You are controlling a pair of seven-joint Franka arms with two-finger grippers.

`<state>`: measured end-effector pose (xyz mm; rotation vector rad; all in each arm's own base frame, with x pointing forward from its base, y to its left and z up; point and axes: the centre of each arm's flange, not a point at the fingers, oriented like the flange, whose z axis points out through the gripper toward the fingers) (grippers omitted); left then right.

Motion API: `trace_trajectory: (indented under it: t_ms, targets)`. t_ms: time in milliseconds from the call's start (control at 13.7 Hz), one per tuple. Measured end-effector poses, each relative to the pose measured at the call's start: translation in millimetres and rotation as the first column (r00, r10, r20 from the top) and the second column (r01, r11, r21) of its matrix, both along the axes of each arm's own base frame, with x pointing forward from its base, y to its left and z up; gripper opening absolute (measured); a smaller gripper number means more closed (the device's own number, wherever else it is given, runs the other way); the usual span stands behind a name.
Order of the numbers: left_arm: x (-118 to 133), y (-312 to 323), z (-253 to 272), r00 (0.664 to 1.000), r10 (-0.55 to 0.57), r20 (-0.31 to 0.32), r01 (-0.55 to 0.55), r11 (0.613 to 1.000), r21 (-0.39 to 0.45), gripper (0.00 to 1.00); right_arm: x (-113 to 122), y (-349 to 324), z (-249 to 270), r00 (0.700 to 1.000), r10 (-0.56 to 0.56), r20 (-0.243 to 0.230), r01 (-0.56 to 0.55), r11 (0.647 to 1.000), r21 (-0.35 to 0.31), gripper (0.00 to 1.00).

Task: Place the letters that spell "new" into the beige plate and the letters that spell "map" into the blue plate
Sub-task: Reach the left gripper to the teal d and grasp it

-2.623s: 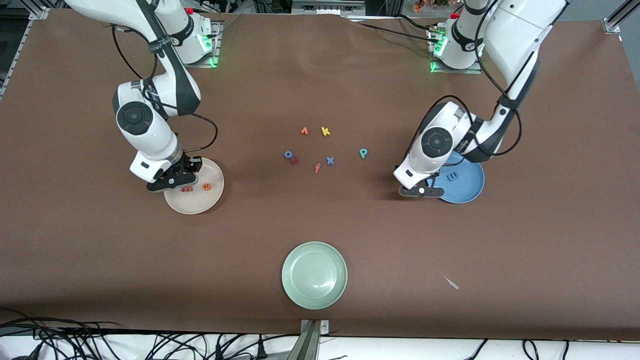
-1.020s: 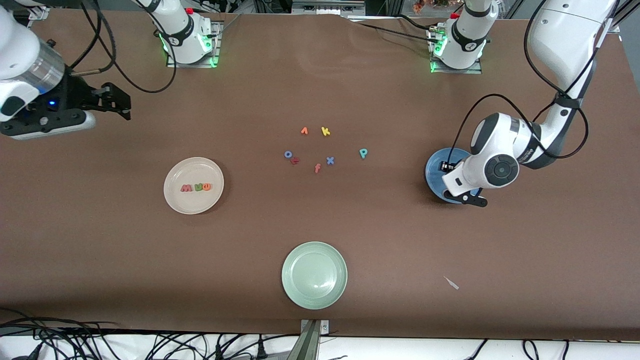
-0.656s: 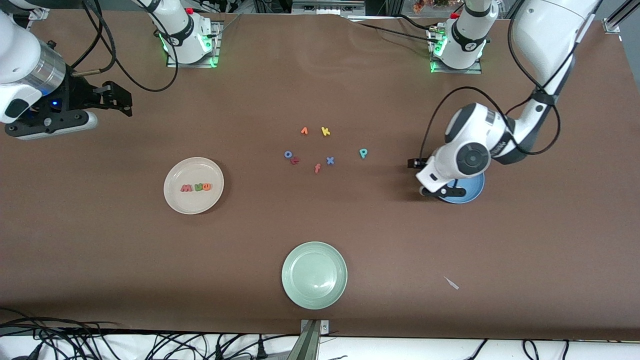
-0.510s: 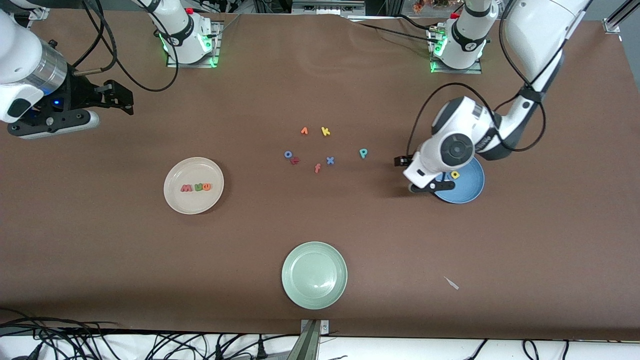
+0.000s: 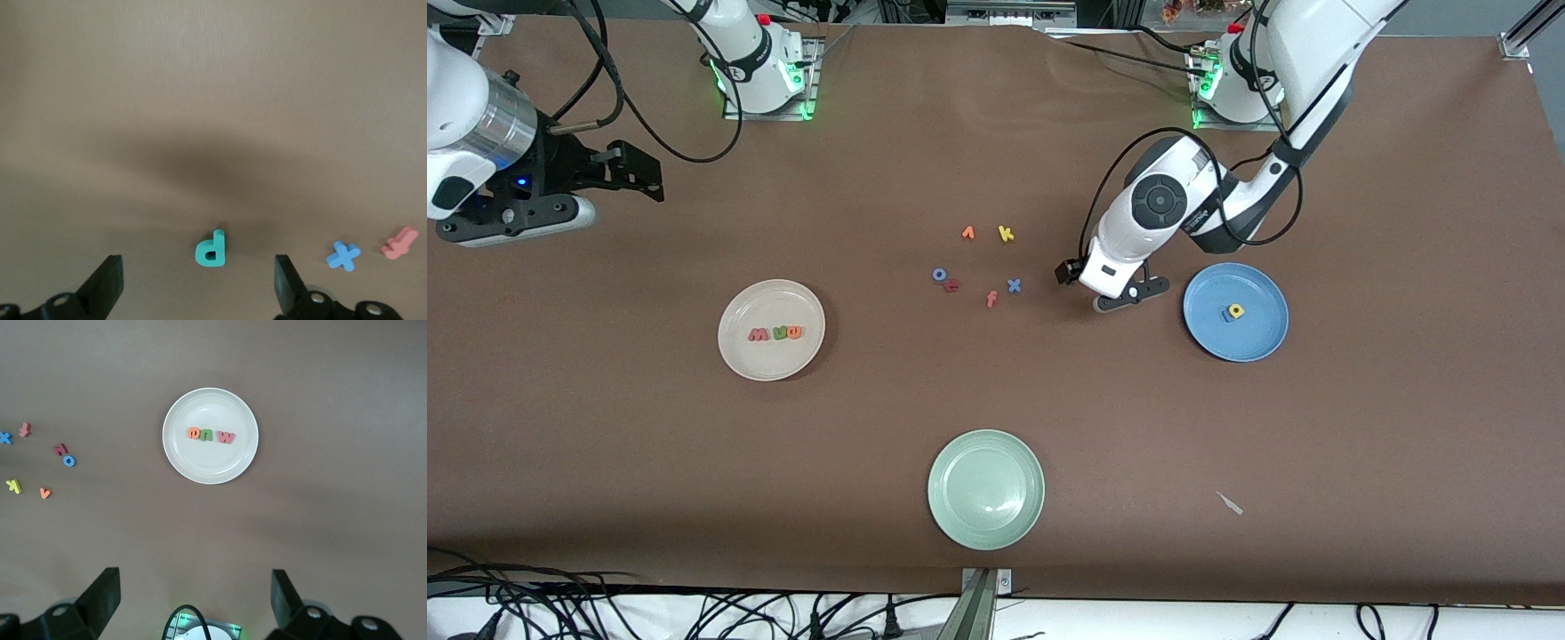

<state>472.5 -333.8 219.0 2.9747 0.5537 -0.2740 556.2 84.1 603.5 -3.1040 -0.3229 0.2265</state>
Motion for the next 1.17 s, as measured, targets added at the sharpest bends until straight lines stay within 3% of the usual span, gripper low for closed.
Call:
trace_trajectory:
  t_ms: [291, 583, 656, 728, 801, 947, 1093, 1166]
  targets:
    - [-19, -14, -28, 0.999, -0.008, -0.032, 0.008, 1.000, 0.006, 0.87, 1, -1, -1, 0.999, 0.038, -0.002, -0.038, 0.999, 0.005, 1.00]
    - [-29, -19, -50, 0.999, -0.030, 0.018, 0.028, 0.995, 0.092, 0.85, 1, -2, -1, 0.999, 0.035, 0.000, -0.035, 0.999, 0.005, 1.00]
    - [-29, -20, -52, 0.999, -0.027, 0.022, 0.025, 0.995, 0.098, 0.83, 2, -3, -1, 0.999, 0.034, 0.003, -0.034, 0.999, 0.006, 1.00]
    - [-29, -20, -53, 0.999, -0.027, 0.023, 0.024, 0.995, 0.097, 0.74, 3, -4, -1, 0.999, 0.035, 0.010, -0.035, 0.999, 0.007, 1.00]
    - [-28, -21, -52, 0.999, -0.027, 0.025, 0.024, 0.995, 0.096, 0.74, 4, -5, 0, 0.999, 0.038, 0.015, -0.038, 0.999, 0.008, 1.00]
    - [-27, -24, -49, 0.999, -0.029, 0.032, 0.026, 0.996, 0.089, 0.57, 4, -5, 0, 0.999, 0.042, 0.019, -0.043, 0.999, 0.009, 1.00]
    - [-27, -28, -47, 0.999, -0.032, 0.037, 0.029, 0.996, 0.086, 0.32, 4, -5, 0, 0.999, 0.044, 0.020, -0.045, 0.999, 0.009, 1.00]
    - [-27, -29, -47, 0.999, -0.035, 0.038, 0.032, 0.996, 0.087, 0.28, 4, -5, 0, 0.999, 0.045, 0.021, -0.045, 0.999, 0.010, 1.00]
